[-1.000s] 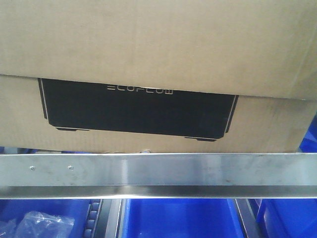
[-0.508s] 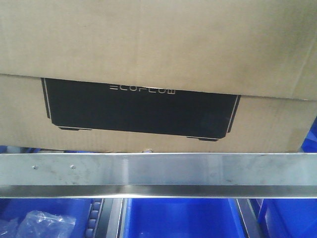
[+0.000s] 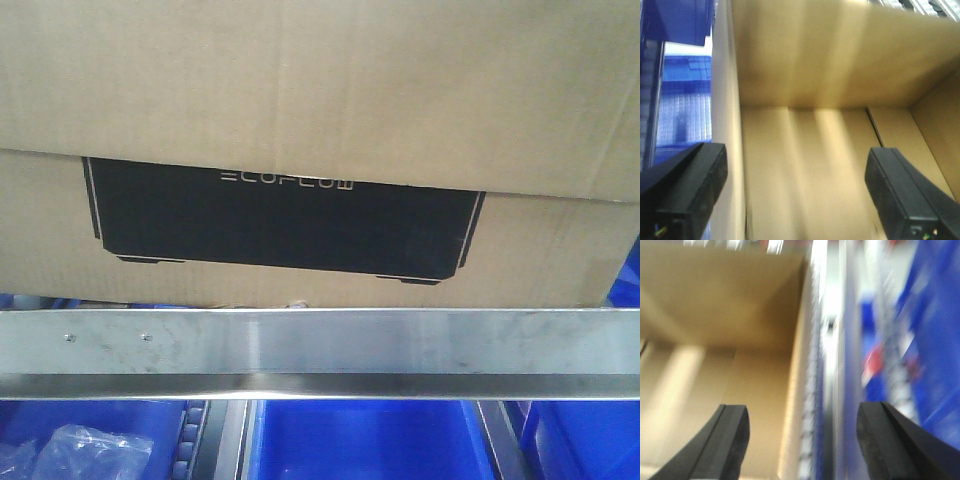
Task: Grab box from left shelf to table start
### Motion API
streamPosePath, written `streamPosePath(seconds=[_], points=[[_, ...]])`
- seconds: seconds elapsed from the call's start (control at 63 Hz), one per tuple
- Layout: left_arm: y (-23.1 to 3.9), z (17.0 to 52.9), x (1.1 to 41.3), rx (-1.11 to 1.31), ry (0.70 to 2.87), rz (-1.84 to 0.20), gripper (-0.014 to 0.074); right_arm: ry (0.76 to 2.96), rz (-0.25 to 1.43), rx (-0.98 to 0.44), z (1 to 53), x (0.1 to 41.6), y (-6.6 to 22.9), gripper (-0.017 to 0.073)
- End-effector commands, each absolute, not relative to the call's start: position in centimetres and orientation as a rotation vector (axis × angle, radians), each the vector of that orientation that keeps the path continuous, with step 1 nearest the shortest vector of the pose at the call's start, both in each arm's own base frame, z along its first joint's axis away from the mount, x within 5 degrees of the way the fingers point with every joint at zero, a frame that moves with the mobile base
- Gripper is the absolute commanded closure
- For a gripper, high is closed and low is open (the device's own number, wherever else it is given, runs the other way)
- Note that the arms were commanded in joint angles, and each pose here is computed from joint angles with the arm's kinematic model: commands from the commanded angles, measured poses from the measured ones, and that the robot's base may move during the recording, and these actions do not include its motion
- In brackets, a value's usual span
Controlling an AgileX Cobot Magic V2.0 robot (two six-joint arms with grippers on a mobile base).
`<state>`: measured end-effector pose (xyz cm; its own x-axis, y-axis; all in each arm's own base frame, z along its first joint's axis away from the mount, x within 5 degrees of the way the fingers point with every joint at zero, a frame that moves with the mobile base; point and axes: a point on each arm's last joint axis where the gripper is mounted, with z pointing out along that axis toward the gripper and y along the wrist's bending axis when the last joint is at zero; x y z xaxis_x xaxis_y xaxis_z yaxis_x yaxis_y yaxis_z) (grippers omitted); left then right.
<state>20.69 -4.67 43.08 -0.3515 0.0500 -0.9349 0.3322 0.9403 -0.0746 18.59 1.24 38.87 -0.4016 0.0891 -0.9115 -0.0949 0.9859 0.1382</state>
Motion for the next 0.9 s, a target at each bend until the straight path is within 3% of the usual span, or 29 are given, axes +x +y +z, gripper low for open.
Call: streamPosePath(seconds=[0.0, 0.412, 0.888], points=[[-4.9, 45.3, 21.3, 0.256, 1.817, -0.314, 0.0123, 1.907, 0.206, 0.008, 41.0, 19.7, 1.1, 0.0001], [-5.1, 43.7, 26.1, 0.165, 1.867, -0.334, 0.0138, 2.009, 0.252, 0.019, 41.1, 25.4, 1.4, 0.0001], [-5.1, 43.8, 28.2, 0.246, 2.020, -0.247, 0.0139, 2.083, 0.316, 0.036, 40.2, 27.5, 1.7, 0.0001]])
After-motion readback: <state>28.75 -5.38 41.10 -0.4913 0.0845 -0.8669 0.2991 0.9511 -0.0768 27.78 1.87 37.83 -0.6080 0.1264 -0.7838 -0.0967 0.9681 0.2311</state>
